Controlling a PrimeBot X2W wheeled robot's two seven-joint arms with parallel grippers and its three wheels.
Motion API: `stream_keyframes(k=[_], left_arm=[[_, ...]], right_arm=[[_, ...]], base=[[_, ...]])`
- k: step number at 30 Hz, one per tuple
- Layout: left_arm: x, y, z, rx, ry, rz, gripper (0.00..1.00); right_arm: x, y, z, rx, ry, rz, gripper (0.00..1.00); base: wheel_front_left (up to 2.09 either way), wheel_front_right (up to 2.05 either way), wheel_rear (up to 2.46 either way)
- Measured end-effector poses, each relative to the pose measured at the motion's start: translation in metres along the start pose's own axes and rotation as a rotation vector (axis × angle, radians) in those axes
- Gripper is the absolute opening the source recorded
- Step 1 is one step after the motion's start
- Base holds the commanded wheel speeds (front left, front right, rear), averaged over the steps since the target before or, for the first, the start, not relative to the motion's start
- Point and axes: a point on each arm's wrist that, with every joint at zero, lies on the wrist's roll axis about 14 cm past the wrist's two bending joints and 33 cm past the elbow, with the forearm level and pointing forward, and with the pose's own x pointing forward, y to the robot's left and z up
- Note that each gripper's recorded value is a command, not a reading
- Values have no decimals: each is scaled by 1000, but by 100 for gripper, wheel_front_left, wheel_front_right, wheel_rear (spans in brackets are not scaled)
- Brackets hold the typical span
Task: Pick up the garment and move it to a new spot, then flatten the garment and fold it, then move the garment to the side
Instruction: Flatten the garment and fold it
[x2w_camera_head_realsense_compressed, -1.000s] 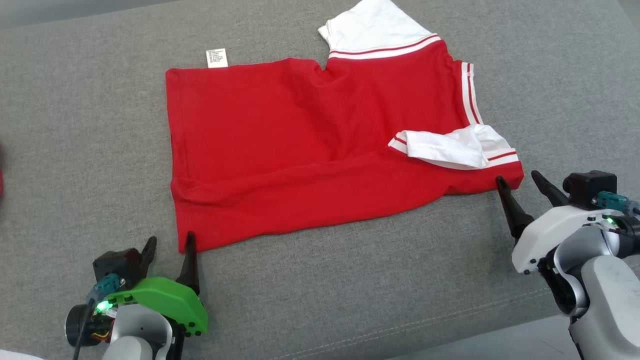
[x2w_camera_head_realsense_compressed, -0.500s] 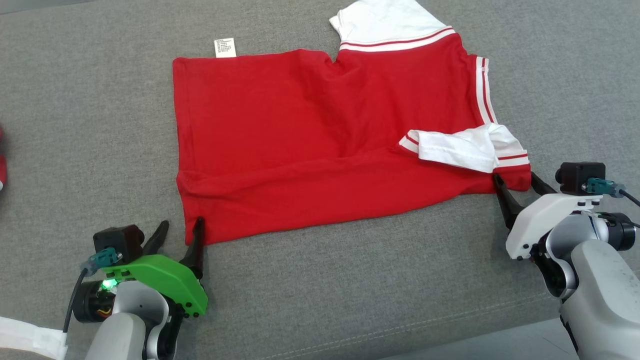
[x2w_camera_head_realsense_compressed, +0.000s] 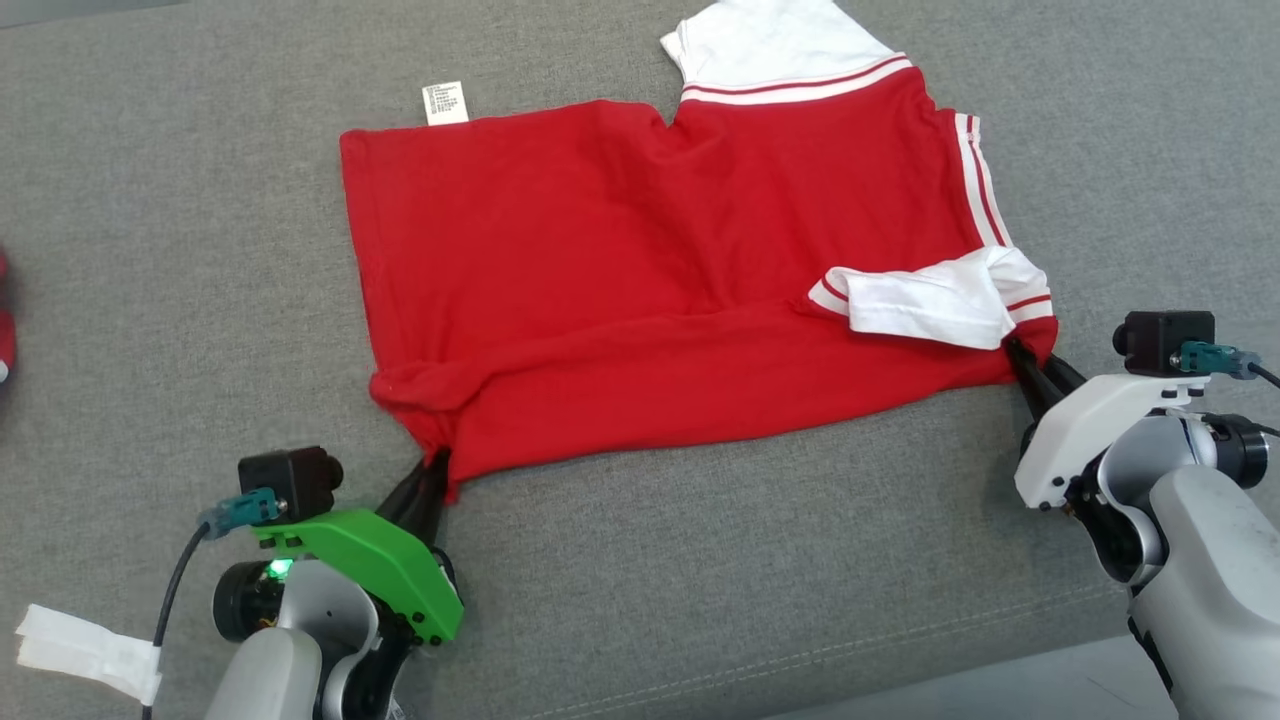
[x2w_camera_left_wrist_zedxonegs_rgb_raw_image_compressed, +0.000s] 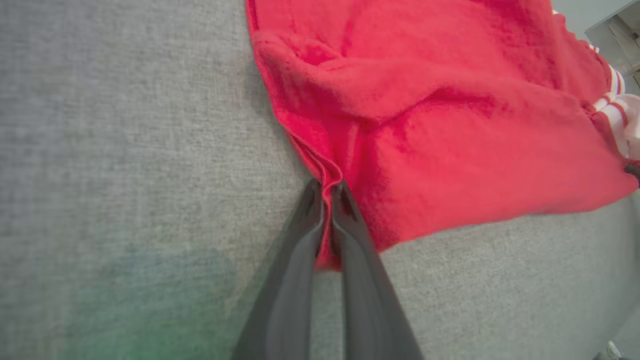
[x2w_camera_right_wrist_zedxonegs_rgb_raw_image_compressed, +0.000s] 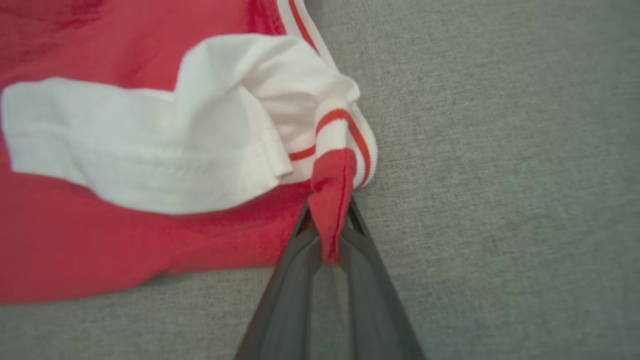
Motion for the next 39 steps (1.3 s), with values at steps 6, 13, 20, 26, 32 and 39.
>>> stream_keyframes(k=[6,13,20,26,32,39], left_arm=[[-11,-10,-1,-8,0,-18,0],[-33,-5,10,16,-20,10,0],[-62,-7,-10,-54,62,15,0],[-68,-4,-29,-98,139,28,0],[-66,8,-28,-102,130,84,100],[-61,28,16,-4,18,136,100]], right_arm=[[-8,-6,4,-2,-9,-3,0],[-25,-7,12,-21,-14,25,0],[-48,-17,-6,-13,88,25,0],[-53,-17,-24,11,155,18,0],[-50,-22,-25,2,157,-12,100],[-38,-24,38,-37,16,-4,100]], base=[[0,0,0],[0,0,0],[0,0,0],[0,0,0],[0,0,0],[0,0,0]])
